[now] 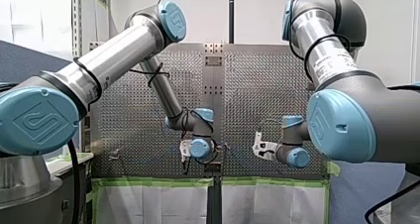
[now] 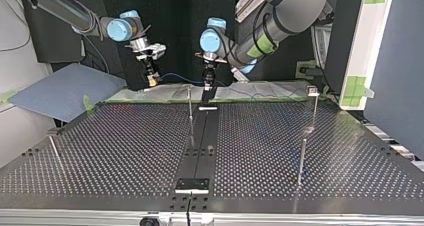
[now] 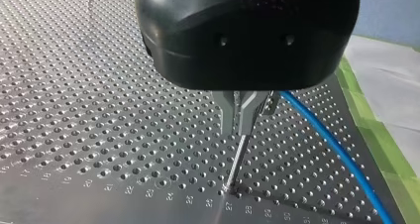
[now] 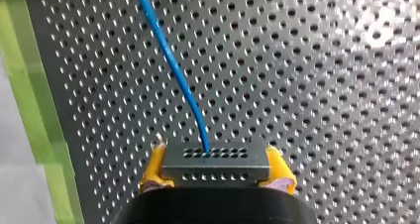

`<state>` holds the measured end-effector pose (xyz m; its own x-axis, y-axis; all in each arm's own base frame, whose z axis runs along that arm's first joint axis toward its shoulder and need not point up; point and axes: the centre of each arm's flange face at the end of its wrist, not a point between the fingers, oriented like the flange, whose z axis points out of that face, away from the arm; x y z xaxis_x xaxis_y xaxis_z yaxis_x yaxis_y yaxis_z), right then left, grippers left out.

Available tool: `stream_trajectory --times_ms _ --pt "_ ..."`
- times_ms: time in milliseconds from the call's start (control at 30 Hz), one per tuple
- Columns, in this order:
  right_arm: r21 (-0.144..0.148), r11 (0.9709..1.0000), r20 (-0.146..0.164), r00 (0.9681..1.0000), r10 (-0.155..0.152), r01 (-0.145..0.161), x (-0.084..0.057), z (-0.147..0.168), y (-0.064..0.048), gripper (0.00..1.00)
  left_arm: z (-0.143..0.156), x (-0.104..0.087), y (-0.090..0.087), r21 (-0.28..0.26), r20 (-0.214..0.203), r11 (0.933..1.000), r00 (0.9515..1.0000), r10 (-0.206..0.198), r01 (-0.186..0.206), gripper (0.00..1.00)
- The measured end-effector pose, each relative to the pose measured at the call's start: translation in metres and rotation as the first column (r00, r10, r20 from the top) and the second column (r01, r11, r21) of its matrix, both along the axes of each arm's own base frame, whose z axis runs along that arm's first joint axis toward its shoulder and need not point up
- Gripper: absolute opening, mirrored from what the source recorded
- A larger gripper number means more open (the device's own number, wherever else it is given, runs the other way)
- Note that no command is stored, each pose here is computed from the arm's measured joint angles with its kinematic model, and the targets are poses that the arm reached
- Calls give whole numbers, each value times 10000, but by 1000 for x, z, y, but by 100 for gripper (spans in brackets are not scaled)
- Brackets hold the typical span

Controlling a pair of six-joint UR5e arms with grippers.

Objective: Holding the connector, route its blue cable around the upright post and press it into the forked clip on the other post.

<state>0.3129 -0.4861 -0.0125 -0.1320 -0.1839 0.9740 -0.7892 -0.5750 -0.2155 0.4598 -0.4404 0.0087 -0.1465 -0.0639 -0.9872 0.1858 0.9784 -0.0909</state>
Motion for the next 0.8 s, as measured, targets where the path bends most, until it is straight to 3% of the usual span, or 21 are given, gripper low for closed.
stream_trajectory --times_ms 167,400,667,800 --pt "7 9993 -28 9993 -361 361 -6 0 -4 0 1 -2 -2 84 169 9999 9998 100 -101 0" --pt "-13 9989 -83 9989 -461 461 -9 0 -5 0 4 -3 -9 -122 458 9999 9989 103 -97 0" --pt "-20 9987 -100 9987 -508 507 -11 0 -6 0 -6 -1 -14 -261 314 9997 9995 5 3 0" --pt "0 9975 -128 9974 -703 703 -15 -1 -9 0 -10 0 -15 -319 228 9995 9997 -49 56 0"
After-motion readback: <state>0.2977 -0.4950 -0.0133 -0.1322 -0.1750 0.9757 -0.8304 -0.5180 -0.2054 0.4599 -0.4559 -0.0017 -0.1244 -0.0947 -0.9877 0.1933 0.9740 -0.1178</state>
